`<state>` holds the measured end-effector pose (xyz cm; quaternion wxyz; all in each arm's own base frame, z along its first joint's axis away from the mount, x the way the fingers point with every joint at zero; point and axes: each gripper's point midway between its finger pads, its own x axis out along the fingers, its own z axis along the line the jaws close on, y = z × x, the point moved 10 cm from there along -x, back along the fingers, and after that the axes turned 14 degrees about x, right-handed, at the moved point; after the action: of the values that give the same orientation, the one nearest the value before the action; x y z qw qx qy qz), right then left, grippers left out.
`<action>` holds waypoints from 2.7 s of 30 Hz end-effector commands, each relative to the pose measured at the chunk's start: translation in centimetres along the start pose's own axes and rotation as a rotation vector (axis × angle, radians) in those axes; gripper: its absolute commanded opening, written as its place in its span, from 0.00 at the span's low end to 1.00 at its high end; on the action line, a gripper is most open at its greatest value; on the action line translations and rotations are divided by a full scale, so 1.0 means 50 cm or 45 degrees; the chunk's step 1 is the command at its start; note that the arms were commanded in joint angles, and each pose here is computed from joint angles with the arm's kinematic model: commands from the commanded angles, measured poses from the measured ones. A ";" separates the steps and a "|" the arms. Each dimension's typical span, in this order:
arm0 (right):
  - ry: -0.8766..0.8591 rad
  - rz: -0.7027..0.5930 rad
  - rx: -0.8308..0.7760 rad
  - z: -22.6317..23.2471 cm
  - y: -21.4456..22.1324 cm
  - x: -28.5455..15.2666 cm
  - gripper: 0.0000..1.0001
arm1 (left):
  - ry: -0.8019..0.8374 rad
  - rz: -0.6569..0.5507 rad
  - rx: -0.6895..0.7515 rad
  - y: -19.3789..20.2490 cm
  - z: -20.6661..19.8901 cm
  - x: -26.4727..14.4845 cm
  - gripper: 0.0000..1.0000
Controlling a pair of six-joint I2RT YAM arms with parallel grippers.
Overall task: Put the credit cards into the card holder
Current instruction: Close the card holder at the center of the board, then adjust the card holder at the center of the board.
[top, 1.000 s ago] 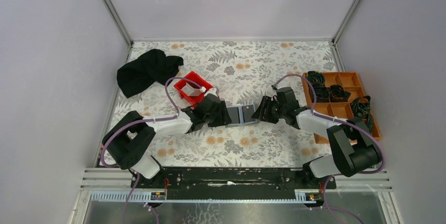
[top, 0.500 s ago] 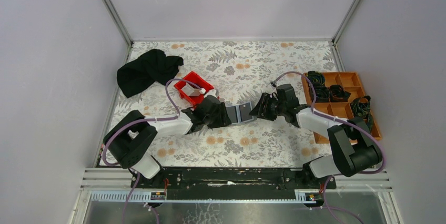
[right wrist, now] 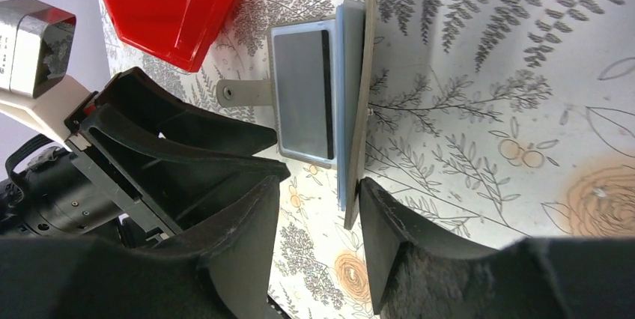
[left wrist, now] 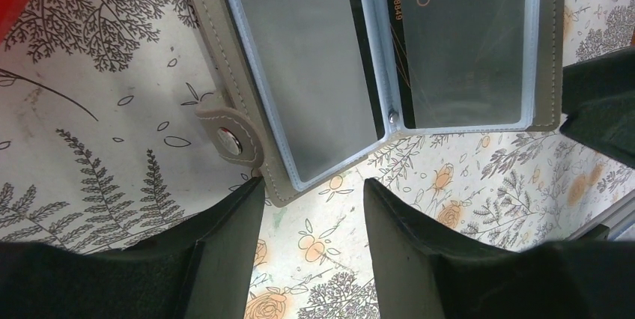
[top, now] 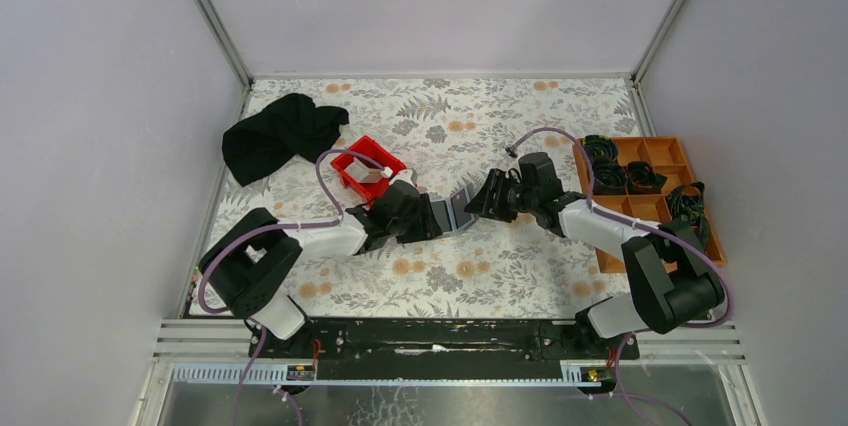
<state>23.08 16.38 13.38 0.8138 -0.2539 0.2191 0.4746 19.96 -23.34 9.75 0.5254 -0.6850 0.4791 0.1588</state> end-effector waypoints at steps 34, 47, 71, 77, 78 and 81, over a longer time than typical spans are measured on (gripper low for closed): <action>-0.129 0.165 -0.150 0.106 0.045 0.078 0.51 | -0.105 -0.079 0.010 -0.021 0.005 -0.067 0.57; -0.037 0.259 -0.160 0.079 0.076 0.127 0.51 | -0.228 -0.233 0.024 -0.069 0.004 -0.105 0.57; 0.285 0.207 -0.193 0.014 0.091 0.135 0.48 | -0.285 -0.197 0.065 -0.221 0.015 0.044 0.57; 0.321 0.203 -0.195 0.004 0.094 0.129 0.47 | -0.237 -0.159 0.038 -0.210 0.017 0.069 0.56; 0.324 0.207 -0.199 0.003 0.094 0.129 0.46 | -0.231 -0.151 0.033 -0.207 0.017 0.071 0.56; 0.333 0.210 -0.211 0.003 0.094 0.124 0.46 | -0.221 -0.123 0.021 -0.195 0.019 0.076 0.54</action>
<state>22.23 24.18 10.09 0.7312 -0.3089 0.2567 0.5514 29.37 -23.63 11.50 0.5935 -0.6651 0.3986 0.2155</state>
